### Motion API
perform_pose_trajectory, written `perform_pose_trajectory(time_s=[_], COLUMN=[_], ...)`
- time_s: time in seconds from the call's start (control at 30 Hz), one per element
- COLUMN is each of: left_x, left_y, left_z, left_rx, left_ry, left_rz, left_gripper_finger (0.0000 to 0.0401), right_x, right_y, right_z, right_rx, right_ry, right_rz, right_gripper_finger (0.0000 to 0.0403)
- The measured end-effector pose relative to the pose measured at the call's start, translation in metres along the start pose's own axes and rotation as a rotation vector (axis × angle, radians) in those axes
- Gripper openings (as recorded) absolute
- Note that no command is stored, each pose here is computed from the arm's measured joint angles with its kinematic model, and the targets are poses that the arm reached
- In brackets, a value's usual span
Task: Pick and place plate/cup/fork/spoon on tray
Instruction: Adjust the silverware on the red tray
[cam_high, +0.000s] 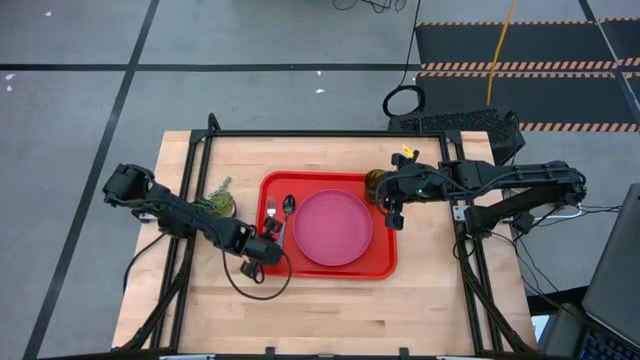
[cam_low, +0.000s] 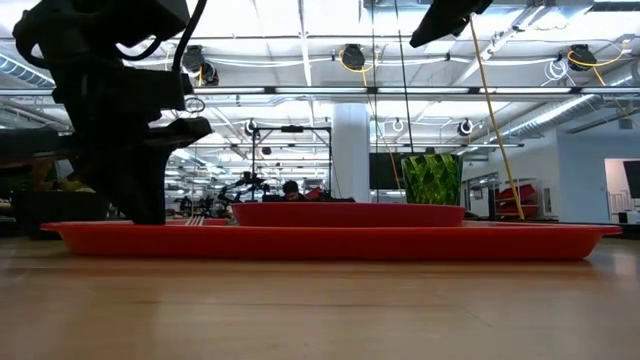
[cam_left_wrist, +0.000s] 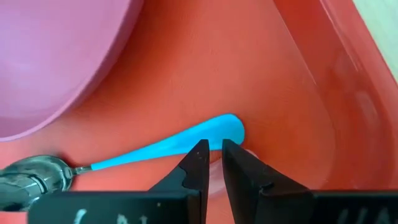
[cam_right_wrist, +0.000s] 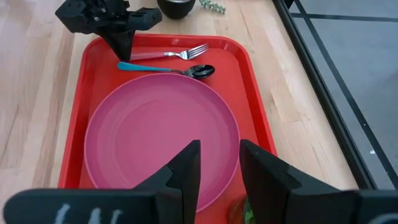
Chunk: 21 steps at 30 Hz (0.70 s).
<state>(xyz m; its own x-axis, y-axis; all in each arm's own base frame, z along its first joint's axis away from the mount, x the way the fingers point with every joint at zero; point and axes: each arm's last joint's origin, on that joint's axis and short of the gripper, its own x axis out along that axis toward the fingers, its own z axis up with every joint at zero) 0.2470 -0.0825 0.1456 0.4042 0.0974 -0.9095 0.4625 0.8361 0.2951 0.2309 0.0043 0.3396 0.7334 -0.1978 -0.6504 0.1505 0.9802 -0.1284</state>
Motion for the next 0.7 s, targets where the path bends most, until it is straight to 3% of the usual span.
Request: perform_pose_trajectory(time_s=[0.4,0.7], left_x=[-0.001,-0.001], left_y=[-0.012,-0.012], left_z=[0.003,0.004], left_rx=[0.154,0.161], left_ry=[0.0,-0.008], left_rz=[0.025,0.045], left_gripper_finger=[0.0049,0.0049], right_x=[0.0,0.0], right_y=[0.0,0.0], right_z=[0.0,0.0], right_rx=[0.004,0.004], right_ry=[0.0,0.001], right_rz=[0.0,0.0], right_gripper_finger=[0.0105,0.0105])
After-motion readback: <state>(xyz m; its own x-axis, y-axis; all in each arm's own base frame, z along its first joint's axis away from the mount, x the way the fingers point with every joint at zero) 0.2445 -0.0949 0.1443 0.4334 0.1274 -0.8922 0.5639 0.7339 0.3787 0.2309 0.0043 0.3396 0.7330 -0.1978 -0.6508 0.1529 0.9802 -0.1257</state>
